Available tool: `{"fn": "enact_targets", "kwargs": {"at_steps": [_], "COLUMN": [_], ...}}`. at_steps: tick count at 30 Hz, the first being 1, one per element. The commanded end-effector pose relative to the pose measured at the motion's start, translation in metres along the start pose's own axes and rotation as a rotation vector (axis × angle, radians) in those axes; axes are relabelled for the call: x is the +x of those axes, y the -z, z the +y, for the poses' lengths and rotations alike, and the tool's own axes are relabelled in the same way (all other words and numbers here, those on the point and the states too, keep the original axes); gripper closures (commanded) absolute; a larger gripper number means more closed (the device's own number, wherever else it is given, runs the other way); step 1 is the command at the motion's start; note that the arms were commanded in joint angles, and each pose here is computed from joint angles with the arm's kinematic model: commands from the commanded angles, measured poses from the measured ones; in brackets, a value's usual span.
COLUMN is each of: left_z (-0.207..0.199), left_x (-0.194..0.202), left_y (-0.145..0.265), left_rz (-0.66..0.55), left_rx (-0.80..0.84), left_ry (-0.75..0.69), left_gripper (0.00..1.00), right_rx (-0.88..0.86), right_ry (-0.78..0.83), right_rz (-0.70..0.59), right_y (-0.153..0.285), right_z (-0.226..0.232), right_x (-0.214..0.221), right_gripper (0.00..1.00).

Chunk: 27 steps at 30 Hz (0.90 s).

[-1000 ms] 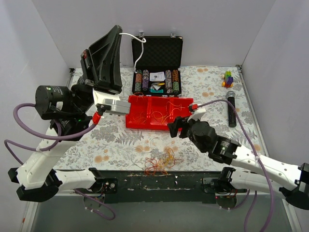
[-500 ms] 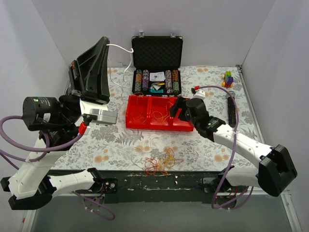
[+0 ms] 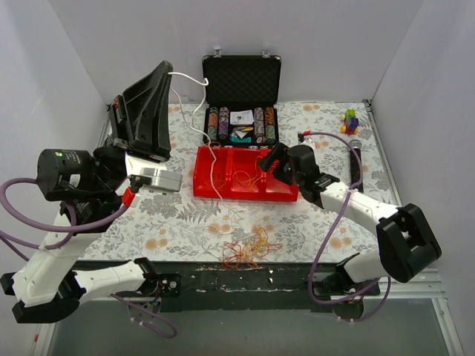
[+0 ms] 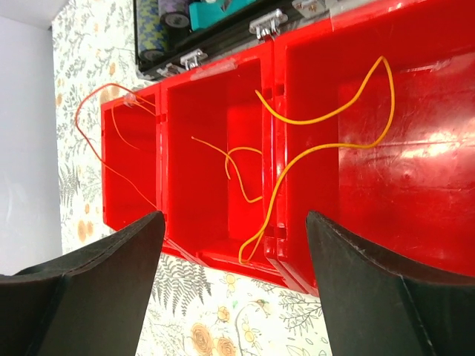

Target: Untangle the cables

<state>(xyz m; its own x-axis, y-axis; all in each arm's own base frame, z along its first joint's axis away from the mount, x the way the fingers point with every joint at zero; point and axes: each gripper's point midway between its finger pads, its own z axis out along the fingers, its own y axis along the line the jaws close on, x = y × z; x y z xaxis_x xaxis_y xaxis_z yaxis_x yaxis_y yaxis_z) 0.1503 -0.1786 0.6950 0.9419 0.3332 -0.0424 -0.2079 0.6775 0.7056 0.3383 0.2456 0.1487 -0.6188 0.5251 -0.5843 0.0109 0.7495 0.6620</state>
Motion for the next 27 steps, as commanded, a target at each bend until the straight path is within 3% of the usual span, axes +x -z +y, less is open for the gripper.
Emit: {"fn": "enact_targets", "kwargs": {"at_steps": [1,11,20,27], "left_z": [0.004,-0.001,0.003,-0.002], "left_x": [0.001,0.0,0.0,0.0], "left_y": [0.004,0.007,0.009,0.015], "left_rz": [0.016,0.01,0.017,0.027], "left_rx": [-0.01,0.005,0.004,0.026], "left_ry": [0.008,0.011,0.017,0.022], "left_gripper": [1.0,1.0,1.0,1.0], "right_rx": [-0.05,0.021,0.07,0.045], "right_ry": [-0.074,-0.102,-0.092,-0.117], "right_rz": [0.012,0.016,0.007,-0.046], "right_y": [-0.008,-0.021,-0.047,-0.053], "right_z": [0.014,-0.003,-0.02,-0.019], "right_x": [0.0,0.007,0.007,-0.003], "right_gripper": [0.15,0.17,0.3,0.34]}}
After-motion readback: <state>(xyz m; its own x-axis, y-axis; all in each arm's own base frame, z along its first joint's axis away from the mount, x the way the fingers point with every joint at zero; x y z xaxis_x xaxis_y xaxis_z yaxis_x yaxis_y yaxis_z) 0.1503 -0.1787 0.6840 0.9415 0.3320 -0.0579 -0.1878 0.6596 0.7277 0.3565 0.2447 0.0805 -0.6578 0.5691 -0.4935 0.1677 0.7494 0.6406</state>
